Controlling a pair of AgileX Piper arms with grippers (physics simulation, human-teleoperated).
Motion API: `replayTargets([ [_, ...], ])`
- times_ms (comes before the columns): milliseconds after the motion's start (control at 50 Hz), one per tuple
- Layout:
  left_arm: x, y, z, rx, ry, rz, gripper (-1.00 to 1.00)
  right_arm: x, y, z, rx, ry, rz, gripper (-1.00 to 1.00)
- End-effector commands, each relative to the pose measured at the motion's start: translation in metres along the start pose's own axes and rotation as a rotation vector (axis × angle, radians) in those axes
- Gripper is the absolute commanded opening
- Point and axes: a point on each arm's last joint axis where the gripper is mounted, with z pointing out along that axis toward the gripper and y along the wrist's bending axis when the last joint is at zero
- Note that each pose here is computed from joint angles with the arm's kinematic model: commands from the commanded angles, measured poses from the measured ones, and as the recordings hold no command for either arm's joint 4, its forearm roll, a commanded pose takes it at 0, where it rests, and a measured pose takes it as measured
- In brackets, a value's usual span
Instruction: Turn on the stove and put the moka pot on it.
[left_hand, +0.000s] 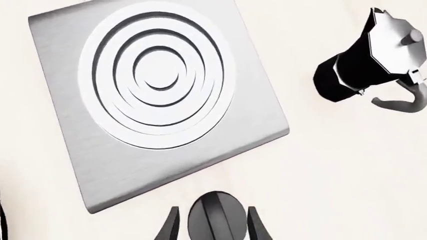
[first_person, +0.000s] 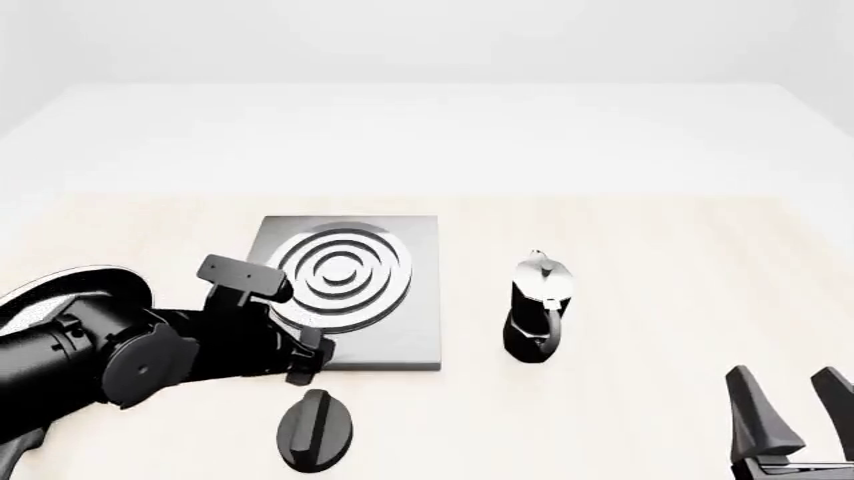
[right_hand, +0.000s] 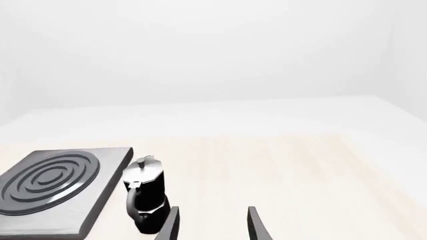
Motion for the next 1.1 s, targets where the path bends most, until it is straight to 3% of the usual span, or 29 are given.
replayTargets([
  [20, 0.005, 0.002, 0.014, -0.007, 0.020, -0.001, 1.00, 0.000, 0.000, 0.001, 0.000, 0.000, 0.004, 1.00],
  [1100, 0.033, -0.001, 0.049, -0.002, 0.084, -0.040, 1.00, 0.000, 0.000, -0.002, 0.003, -0.008, 0.009, 1.00],
])
